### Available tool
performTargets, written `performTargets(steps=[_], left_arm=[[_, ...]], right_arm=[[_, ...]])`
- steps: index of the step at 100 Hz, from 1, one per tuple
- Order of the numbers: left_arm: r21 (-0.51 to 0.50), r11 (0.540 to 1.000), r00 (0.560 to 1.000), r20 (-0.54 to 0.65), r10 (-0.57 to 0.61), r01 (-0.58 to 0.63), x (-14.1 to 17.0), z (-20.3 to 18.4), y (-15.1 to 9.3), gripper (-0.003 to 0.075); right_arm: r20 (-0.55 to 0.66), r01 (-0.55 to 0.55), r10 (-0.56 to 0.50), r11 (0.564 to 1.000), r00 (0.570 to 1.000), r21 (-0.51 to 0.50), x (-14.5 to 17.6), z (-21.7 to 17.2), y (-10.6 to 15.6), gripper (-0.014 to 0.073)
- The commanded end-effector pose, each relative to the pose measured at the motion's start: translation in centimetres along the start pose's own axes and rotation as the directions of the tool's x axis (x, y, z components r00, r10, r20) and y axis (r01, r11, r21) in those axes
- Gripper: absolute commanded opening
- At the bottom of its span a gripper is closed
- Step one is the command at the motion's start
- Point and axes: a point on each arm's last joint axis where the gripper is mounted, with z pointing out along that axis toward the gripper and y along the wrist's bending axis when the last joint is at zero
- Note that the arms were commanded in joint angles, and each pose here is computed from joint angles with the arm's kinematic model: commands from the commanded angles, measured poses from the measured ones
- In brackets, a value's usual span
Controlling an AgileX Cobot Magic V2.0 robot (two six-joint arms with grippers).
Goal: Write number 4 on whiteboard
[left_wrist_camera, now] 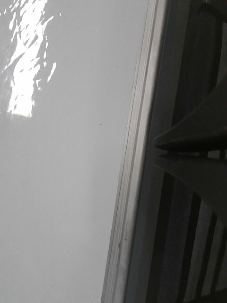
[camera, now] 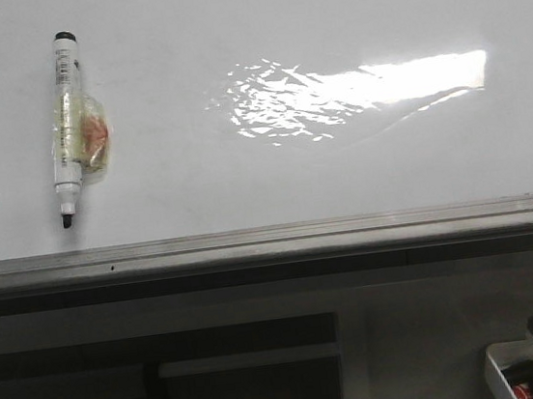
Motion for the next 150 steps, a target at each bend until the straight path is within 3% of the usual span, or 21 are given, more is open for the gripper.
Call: performTargets(steps=[1, 150], left_arm=[[0.004, 1.0, 0.998, 0.055, -0.008, 0.008, 0.05, -0.01, 0.05, -0.002], [0.004, 1.0, 0.997, 0.071, 0.0, 0.0, -0.1, -0.02, 0.05, -0.002]], right_arm=[[0.01, 0.011, -0.011, 1.0, 1.0, 0.004, 0.6, 0.15, -0.03, -0.0062], [0.01, 0.011, -0.011, 1.0, 1.0, 0.004, 0.6, 0.15, -0.03, -0.0062]])
